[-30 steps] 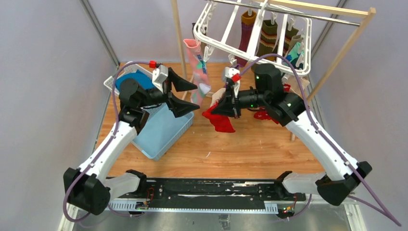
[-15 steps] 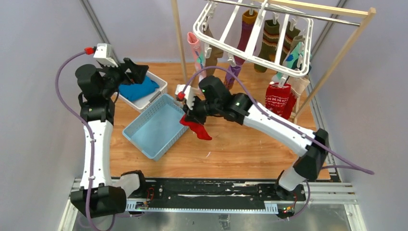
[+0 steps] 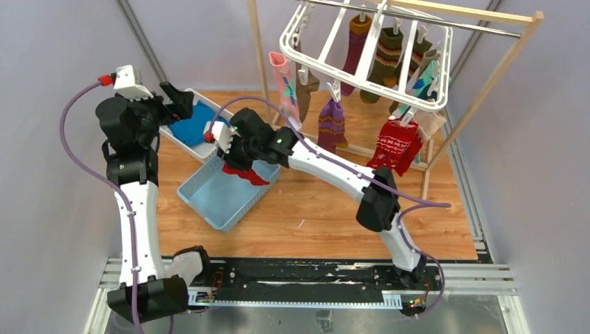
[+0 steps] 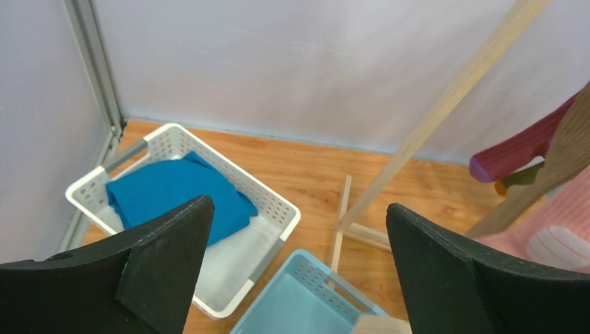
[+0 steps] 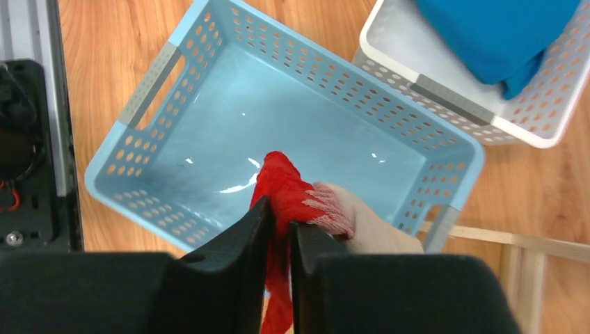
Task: Remove the socks clipped to the hanger
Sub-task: Place the sock in the bin, then remove the sock from the hanger.
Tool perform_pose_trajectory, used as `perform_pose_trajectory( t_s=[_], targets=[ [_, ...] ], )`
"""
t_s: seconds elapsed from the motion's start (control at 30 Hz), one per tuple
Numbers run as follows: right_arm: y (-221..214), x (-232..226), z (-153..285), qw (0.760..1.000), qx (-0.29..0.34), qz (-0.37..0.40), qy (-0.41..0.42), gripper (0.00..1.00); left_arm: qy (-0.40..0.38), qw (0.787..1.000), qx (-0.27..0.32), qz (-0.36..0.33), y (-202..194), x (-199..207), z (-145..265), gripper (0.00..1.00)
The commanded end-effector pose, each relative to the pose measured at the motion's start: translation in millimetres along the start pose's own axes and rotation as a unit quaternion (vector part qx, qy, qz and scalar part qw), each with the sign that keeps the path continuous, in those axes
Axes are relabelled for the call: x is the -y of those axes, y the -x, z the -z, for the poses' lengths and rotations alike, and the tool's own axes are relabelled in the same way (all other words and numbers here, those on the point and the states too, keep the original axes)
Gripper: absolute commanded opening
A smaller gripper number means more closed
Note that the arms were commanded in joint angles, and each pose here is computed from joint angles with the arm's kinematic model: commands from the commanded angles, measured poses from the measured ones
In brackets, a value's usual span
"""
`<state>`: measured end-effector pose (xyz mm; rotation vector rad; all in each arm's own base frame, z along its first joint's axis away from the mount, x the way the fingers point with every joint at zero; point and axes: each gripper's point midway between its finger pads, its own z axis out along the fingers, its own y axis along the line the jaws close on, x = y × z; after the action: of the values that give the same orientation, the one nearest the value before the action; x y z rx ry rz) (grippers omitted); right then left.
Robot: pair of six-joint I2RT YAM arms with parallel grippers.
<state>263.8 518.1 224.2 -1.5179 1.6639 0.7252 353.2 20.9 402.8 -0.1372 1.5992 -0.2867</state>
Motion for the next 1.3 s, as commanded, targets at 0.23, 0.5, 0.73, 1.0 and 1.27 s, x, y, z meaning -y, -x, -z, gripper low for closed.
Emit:
perform_pose_trajectory(
  t_s=[0.23,0.5,0.73,1.0,1.27],
  targets=[
    [9,11,12,0.998,-0.025,0.041,-0.042,0.86,-0.018,0.998,0.039,-0.038,29,16,20,1.0],
    [26,-20,118,0.996,0.012,0.087,-0.032,0.92,-0.114,0.991,0.035,-0.053,25,53,26,1.0],
    [-11,-32,229,0.985,0.033,0.145,-0.092,0.92,-0.219,0.967,-0.005,-0.126,1,113,36,1.0],
    [-52,1,298,0.978,0.087,0.074,-0.175,0.91,-0.296,0.944,-0.05,-0.138,-29,156,30,1.0],
    [-79,37,343,0.952,0.12,-0.008,-0.283,0.9,-0.337,0.93,-0.056,-0.136,-44,173,26,0.98]
  ],
)
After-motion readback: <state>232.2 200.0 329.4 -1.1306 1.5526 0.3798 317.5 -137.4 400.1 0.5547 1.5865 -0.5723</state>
